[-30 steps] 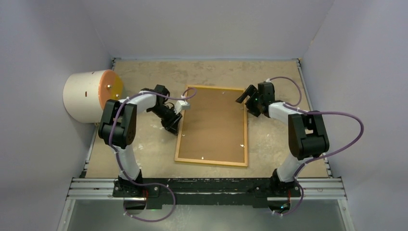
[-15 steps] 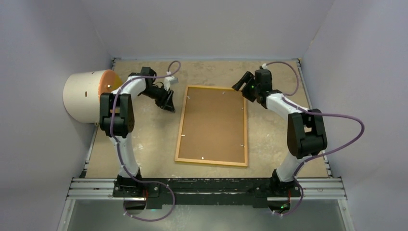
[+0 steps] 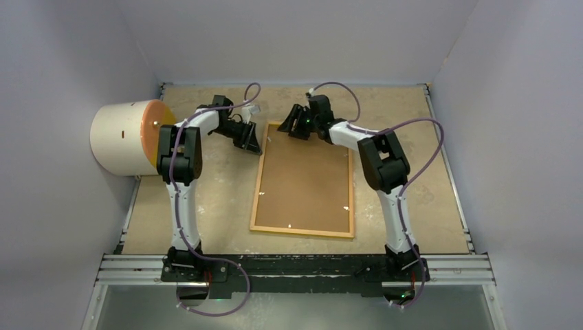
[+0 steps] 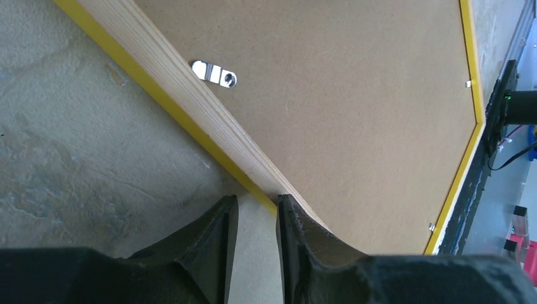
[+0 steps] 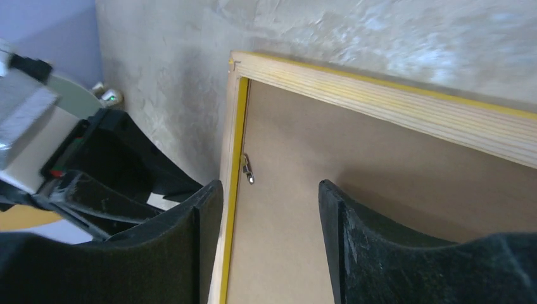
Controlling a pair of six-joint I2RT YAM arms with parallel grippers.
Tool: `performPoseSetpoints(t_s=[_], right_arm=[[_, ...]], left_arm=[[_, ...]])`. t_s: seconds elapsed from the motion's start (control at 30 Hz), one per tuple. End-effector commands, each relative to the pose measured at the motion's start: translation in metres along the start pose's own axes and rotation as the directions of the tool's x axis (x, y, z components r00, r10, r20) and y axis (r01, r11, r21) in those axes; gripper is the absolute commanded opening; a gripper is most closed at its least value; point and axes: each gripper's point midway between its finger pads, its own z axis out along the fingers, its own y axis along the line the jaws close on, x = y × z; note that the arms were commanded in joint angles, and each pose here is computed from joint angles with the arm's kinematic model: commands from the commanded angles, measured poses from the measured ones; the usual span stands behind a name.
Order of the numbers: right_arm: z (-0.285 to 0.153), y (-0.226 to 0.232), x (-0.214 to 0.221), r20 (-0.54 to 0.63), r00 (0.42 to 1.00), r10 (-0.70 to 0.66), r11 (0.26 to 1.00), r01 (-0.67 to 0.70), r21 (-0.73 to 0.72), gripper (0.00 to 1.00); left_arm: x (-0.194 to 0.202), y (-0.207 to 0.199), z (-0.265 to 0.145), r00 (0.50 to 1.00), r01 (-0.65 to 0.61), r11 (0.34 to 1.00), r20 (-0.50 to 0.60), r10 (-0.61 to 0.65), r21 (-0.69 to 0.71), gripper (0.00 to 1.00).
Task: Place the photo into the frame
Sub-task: Install the photo frame at the center of the board.
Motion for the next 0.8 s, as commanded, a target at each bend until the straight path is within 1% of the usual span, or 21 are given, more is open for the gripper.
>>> performPoseSetpoints(t_s=[0.0, 0.17, 0.4, 0.77], right_arm=[[0.016, 0.034, 0.012, -0.062, 0.998, -0.017, 0.995, 0.011, -0.094, 0.58], [0.035, 0.039, 0.033, -0.113, 0.993, -0.012, 0.994, 0.0, -0.11, 0.55], [0.047, 0.039, 0.054, -0.161, 0.987, -0.013, 0.993, -0.006, -0.117, 0.52], [0.054, 0.039, 0.06, -0.191, 0.981, -0.029, 0.992, 0.004, -0.13, 0.49]], left_arm=[[-0.003, 0.004, 0.007, 1.0, -0.014, 1.0, 0.006, 0.014, 0.004, 0.3], [0.009, 0.012, 0.009, 1.0, -0.021, 0.999, -0.021, 0.021, -0.034, 0.25], [0.014, 0.014, 0.009, 0.999, -0.027, 0.999, -0.028, 0.026, -0.046, 0.21], [0.023, 0.015, 0.01, 0.999, -0.029, 0.999, -0.044, 0.027, -0.046, 0.2]])
